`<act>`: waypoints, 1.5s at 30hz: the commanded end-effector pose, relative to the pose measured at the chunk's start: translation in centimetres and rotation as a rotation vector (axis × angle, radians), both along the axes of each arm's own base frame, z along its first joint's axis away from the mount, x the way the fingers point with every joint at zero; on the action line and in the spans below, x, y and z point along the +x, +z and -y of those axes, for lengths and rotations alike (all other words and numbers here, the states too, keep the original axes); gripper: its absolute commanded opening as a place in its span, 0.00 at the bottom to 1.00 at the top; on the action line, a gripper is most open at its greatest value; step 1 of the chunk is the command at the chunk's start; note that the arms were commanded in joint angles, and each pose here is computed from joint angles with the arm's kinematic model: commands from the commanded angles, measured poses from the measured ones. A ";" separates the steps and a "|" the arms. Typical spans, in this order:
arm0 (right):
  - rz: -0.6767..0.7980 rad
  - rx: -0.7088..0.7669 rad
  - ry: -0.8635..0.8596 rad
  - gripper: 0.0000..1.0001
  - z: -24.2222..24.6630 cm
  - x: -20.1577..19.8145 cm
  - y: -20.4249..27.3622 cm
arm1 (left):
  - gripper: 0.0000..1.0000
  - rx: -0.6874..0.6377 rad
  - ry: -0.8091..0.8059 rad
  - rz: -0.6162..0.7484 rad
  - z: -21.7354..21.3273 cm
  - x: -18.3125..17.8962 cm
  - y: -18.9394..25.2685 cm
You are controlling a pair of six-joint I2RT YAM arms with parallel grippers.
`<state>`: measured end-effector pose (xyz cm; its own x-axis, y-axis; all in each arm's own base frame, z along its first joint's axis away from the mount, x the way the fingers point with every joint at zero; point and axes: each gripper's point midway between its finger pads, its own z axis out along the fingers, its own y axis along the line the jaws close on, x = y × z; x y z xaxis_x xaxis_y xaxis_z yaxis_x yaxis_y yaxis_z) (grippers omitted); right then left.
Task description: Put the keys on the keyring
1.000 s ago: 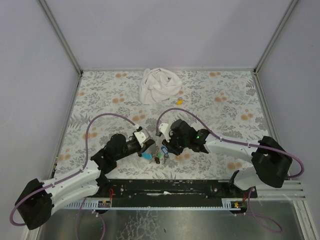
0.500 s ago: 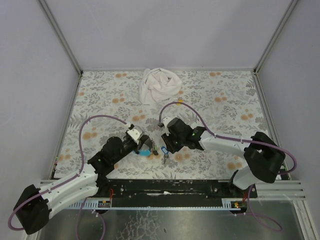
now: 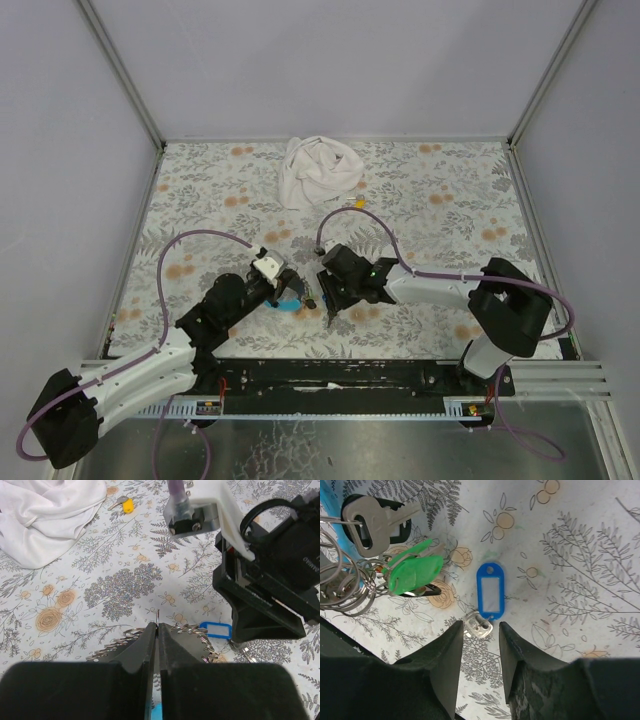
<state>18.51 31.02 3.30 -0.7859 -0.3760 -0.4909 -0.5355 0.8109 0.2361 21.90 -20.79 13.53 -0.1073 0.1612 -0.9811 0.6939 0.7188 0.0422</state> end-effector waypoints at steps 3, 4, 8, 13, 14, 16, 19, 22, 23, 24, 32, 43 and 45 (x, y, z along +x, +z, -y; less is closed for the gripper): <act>0.047 -0.020 -0.061 0.39 -1.0 0.9 0.7 | 0.00 -0.074 0.025 0.066 0.1 0.7 2.3; 0.048 -0.026 -0.061 0.38 -1.0 0.9 0.5 | 0.00 -0.073 0.025 0.064 0.1 0.8 2.2; 0.051 -0.027 -0.050 0.32 -1.4 0.8 0.7 | 0.00 -0.073 0.015 0.062 0.3 0.7 2.2; 0.037 -0.059 -0.038 0.29 -1.3 0.5 -0.3 | 0.00 -0.072 0.014 0.062 0.3 0.7 2.1; 0.037 -0.062 -0.037 0.28 -1.3 0.4 -0.3 | 0.00 -0.073 0.014 0.062 0.4 0.7 2.1; 0.039 -0.067 -0.039 0.28 -1.1 0.4 -0.2 | 0.00 -0.071 0.009 0.060 0.5 0.7 2.1; 0.035 -0.082 -0.037 0.28 -0.8 0.0 -0.3 | 0.00 -0.068 0.003 0.057 0.6 0.7 2.0; 0.039 -0.087 -0.038 0.26 -0.6 -0.1 -0.2 | 0.00 -0.066 -0.002 0.054 0.7 0.6 1.9; 0.040 -0.088 -0.037 0.25 -0.6 -0.1 -0.2 | 0.00 -0.065 -0.003 0.054 0.7 0.6 1.9; 0.040 -0.090 -0.037 0.24 -0.5 -0.1 -0.3 | 0.00 -0.067 -0.003 0.054 0.7 0.6 1.9; 0.034 -0.085 -0.023 0.15 -0.7 -0.5 -0.2 | 0.00 -0.065 -0.008 0.057 0.7 0.6 1.9; 0.153 -0.055 0.081 0.00 0.0 0.1 2.5 | 0.00 -0.067 -0.066 0.067 1.4 -0.1 2.1; 0.203 -0.069 0.133 0.00 0.4 0.5 3.3 | 0.00 -0.070 -0.098 0.074 1.7 -0.5 2.2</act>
